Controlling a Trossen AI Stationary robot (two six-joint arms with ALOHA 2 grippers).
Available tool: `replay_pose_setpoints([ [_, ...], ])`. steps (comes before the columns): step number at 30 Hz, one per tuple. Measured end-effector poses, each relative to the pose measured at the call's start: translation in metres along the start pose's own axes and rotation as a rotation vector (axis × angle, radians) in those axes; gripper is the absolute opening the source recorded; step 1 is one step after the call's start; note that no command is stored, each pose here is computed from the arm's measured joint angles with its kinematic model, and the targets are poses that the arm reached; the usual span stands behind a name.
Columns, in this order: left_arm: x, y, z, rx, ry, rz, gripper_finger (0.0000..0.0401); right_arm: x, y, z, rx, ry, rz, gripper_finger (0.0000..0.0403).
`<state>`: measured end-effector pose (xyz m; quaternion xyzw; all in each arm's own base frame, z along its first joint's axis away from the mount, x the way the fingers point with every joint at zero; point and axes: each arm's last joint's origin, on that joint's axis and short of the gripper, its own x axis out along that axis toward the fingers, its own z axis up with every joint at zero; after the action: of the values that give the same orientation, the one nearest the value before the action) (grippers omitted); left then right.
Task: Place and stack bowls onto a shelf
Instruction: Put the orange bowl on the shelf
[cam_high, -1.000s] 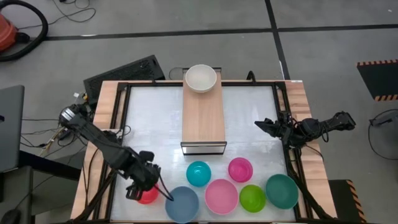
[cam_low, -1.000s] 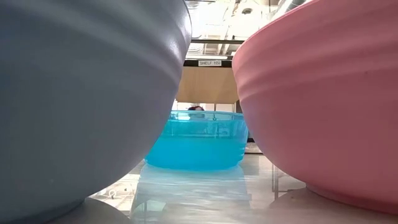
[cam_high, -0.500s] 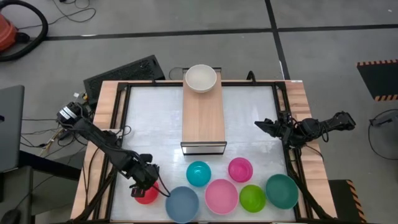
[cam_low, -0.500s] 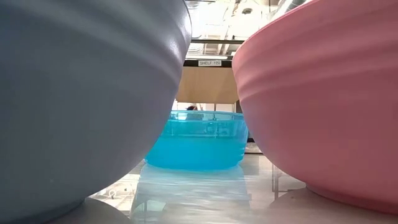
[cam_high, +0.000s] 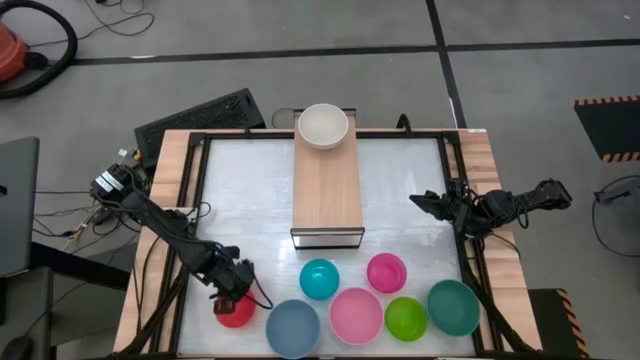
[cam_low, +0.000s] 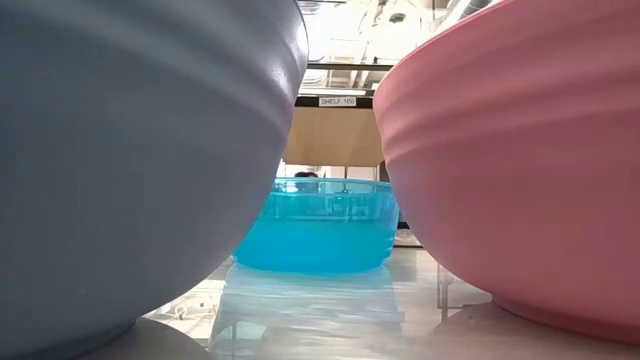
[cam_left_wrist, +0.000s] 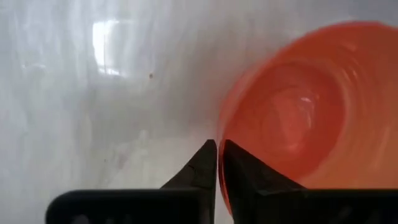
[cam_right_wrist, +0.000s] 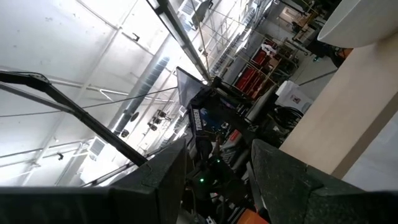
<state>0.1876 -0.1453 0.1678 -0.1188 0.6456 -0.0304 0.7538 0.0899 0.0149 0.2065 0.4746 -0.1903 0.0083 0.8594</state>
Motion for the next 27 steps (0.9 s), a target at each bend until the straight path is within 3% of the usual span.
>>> replay_pose_setpoints([
  [7, -0.015, 0.011, 0.01, -0.241, 0.047, 0.016, 0.0, 0.0, 0.0, 0.0, -0.002, 0.003, -0.003, 0.0209],
  [14, -0.07, 0.032, 0.015, -0.646, 0.01, 0.038, 0.0, 0.0, -0.003, -0.003, -0.019, 0.025, -0.029, 0.0209],
  [17, -0.103, 0.046, 0.013, -0.901, -0.073, 0.047, 0.0, 0.0, -0.003, -0.003, -0.021, 0.027, -0.032, 0.0209],
  [21, -0.151, 0.064, 0.007, -1.207, -0.296, -0.001, 0.0, 0.0, -0.003, -0.003, -0.022, 0.027, -0.032, 0.0209],
  [27, -0.213, 0.081, 0.008, -1.366, -0.621, -0.098, 0.0, 0.0, -0.004, -0.003, -0.025, 0.029, -0.034, 0.0209],
])
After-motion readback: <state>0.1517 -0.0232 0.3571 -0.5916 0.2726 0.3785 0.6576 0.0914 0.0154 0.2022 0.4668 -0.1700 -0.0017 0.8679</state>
